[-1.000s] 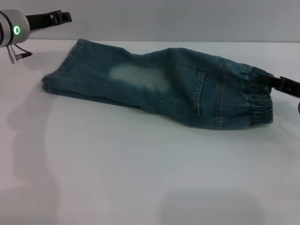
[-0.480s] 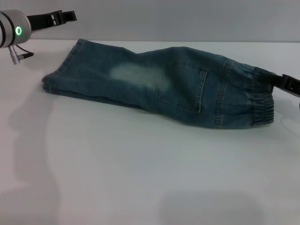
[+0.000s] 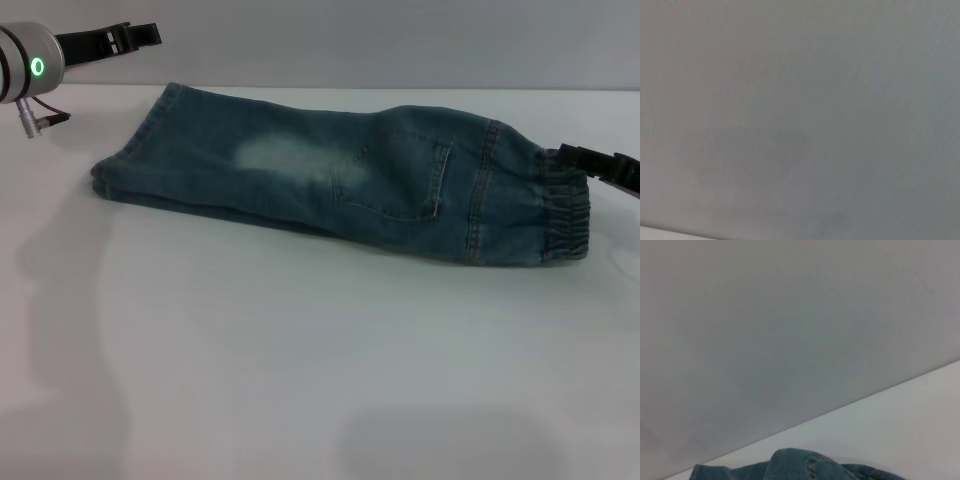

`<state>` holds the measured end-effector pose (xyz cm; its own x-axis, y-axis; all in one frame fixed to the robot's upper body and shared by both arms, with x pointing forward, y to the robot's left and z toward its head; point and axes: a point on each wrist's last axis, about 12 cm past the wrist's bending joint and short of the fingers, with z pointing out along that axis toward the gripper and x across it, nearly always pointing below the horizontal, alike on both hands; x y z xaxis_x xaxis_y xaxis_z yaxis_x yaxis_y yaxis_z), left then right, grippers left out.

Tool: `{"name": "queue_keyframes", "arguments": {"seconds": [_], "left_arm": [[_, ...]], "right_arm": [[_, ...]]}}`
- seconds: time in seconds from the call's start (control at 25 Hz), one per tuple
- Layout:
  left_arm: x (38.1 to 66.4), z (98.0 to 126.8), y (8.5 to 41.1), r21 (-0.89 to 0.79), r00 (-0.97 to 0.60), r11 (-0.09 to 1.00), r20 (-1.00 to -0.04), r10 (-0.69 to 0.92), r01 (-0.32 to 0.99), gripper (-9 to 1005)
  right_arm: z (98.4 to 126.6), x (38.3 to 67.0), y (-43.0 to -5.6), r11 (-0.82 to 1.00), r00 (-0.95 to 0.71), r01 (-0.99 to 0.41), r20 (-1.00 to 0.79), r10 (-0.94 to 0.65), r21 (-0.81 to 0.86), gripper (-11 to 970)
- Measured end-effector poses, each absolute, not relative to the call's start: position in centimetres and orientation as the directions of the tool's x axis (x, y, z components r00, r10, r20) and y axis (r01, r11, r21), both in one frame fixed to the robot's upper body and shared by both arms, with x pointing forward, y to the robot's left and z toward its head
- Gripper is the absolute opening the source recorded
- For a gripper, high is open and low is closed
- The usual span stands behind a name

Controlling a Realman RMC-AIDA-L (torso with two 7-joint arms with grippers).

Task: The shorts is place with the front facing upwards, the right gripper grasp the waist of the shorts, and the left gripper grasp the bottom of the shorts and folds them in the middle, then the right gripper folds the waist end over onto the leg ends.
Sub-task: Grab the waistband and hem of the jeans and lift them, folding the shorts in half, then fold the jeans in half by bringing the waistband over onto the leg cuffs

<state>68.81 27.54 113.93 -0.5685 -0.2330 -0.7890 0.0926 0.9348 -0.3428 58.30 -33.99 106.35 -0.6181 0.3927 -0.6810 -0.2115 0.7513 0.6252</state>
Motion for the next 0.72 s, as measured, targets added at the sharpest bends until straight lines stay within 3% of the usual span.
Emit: {"name": "queue_keyframes", "arguments": {"seconds": [0.4, 0.72], "left_arm": [[68.9, 114.0, 27.4, -0.342, -0.567, 0.935, -0.791, -0.229, 0.098, 782], [69.0, 114.4, 26.7, -0.324, -0.544, 0.933, -0.816, -0.194, 0.154, 782]], "right_arm": [[106.6, 58.3, -35.5, 0.789, -0.589, -0.177, -0.705, 0.394, 0.588, 638], [109.3, 59.1, -35.5, 0.787, -0.477, -0.294, -0.797, 0.371, 0.543, 740]]}}
